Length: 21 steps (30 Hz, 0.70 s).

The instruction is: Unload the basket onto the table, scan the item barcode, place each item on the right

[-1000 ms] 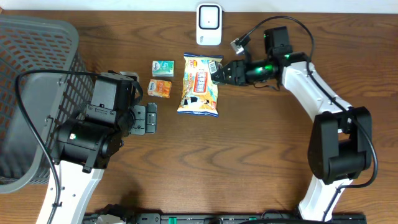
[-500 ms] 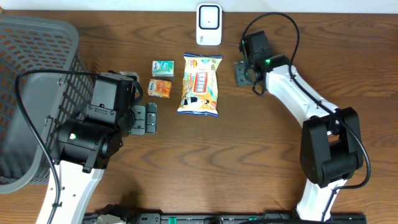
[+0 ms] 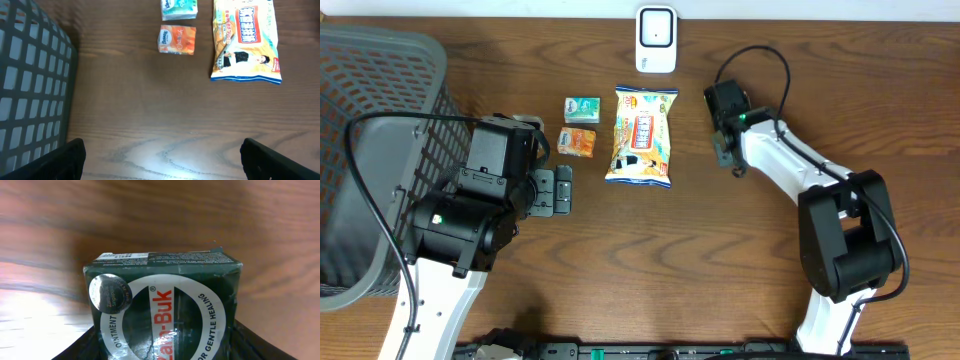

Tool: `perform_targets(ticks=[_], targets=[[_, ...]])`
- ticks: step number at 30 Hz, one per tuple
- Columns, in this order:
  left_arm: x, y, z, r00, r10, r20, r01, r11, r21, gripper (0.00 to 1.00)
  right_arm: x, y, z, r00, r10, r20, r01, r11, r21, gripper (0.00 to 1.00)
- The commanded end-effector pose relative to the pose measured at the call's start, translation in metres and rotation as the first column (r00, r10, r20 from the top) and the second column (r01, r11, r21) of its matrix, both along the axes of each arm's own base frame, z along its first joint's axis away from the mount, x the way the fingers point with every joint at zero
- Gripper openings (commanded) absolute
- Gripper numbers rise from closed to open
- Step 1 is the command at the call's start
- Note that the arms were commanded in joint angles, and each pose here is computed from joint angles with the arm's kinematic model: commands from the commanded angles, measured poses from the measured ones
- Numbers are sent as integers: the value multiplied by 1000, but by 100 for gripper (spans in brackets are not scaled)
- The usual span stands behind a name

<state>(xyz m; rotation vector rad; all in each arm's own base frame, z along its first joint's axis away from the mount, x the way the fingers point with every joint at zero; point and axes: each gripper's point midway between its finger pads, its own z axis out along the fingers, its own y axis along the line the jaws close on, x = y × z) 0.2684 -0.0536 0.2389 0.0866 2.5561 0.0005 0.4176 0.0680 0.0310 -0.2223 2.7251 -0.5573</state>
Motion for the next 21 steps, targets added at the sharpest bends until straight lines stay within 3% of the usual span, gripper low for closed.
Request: perform_targets(ticks=[1, 11, 21], targets=[[1, 1, 3, 1000, 2, 6, -2, 1000, 4, 98, 4, -27, 20, 995, -48, 85, 62, 982, -176, 58], [1, 1, 3, 1000, 2, 6, -2, 1000, 4, 98, 4, -47, 23, 986, -78, 148, 117, 956, -270, 57], [1, 1, 3, 1000, 2, 6, -2, 1000, 4, 98, -9, -50, 1, 988, -75, 133, 109, 957, -269, 67]])
